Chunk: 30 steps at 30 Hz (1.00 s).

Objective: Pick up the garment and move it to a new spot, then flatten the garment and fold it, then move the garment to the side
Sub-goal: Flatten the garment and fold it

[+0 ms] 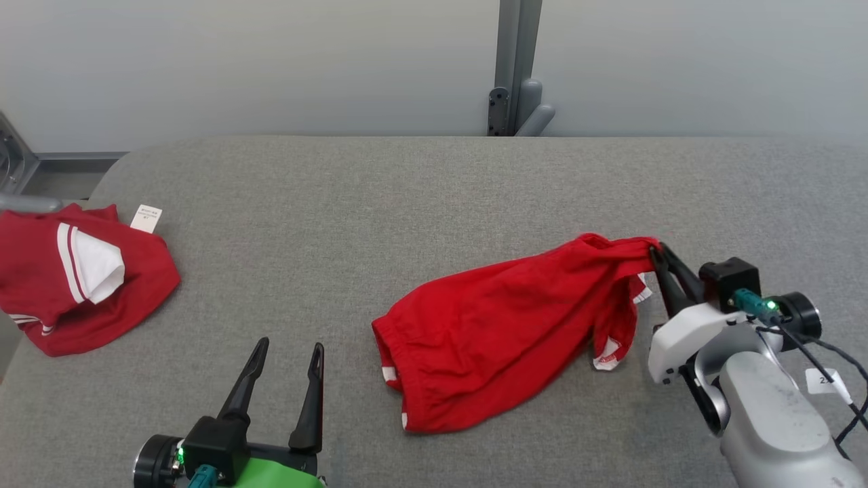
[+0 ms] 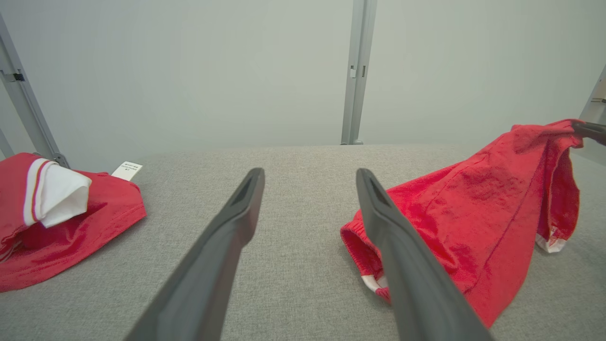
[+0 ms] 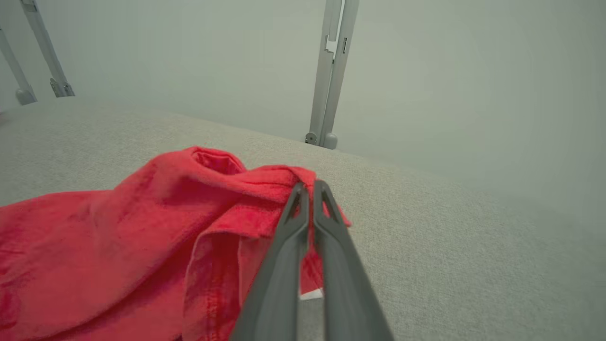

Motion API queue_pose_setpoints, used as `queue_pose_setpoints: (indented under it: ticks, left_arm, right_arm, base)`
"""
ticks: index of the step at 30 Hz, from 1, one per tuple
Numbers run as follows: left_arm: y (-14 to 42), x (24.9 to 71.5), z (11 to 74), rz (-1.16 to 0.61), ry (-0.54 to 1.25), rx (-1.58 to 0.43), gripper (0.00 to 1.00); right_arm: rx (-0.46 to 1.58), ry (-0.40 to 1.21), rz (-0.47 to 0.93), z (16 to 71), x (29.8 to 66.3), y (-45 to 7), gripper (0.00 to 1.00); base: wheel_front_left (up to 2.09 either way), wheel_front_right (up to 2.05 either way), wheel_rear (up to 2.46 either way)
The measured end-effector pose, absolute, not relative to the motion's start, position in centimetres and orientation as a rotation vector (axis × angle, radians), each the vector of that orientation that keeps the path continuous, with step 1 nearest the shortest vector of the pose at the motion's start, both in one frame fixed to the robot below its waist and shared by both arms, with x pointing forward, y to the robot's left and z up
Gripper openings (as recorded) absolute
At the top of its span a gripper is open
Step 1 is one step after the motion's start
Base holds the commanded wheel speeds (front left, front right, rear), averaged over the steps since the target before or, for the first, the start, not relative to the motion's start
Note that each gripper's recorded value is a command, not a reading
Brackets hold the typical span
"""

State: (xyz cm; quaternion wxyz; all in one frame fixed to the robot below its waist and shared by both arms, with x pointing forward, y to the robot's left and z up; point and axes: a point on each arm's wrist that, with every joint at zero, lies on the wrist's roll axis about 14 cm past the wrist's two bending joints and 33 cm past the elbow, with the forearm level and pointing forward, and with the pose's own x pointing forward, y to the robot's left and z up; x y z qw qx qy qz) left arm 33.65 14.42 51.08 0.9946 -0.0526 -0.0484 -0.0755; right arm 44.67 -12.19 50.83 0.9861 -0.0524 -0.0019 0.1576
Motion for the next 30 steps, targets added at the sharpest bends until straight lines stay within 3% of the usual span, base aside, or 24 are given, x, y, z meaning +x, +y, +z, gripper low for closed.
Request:
queue_pose_setpoints:
  ticks: [1, 2, 3, 4, 5, 11, 18, 30]
  left_arm:
    - [14.3, 33.7, 51.1, -0.156, -0.096, -0.107, 1.00]
    - [14.1, 33.8, 51.1, -0.162, -0.095, -0.108, 1.00]
    - [13.8, 33.9, 51.1, -0.170, -0.095, -0.109, 1.00]
    - [13.5, 33.9, 51.1, -0.182, -0.094, -0.110, 1.00]
    - [13.1, 34.0, 51.1, -0.194, -0.093, -0.112, 1.00]
    - [9.9, 33.8, 49.3, -0.291, -0.029, -0.135, 1.00]
    - [4.5, 32.3, 46.2, -0.519, 0.086, -0.102, 1.00]
    - [1.7, 33.4, 41.8, -0.619, 0.252, -0.091, 1.00]
  right_arm:
    - [-0.105, 0.002, 0.297, 50.8, 45.0, -12.8, 0.16]
    - [-0.108, 0.001, 0.280, 50.9, 45.4, -13.3, 0.17]
    - [-0.113, -0.002, 0.263, 51.1, 45.7, -13.9, 0.30]
    - [-0.117, -0.007, 0.244, 51.4, 46.0, -14.5, 0.73]
    - [-0.124, -0.016, 0.227, 51.7, 46.2, -15.1, 1.00]
    - [-0.159, -0.114, 0.186, 54.2, 46.6, -15.7, 1.00]
    - [-0.136, -0.097, 0.163, 52.3, 44.2, -16.2, 1.00]
    - [-0.102, -0.082, 0.128, 51.0, 40.5, -17.1, 1.00]
  base:
    - [0.00, 0.00, 0.00]
    - [0.00, 0.00, 0.00]
    - [0.00, 0.00, 0.00]
    - [0.00, 0.00, 0.00]
    - [0.00, 0.00, 0.00]
    - [0.00, 0.00, 0.00]
    - [0.00, 0.00, 0.00]
    - [0.00, 0.00, 0.00]
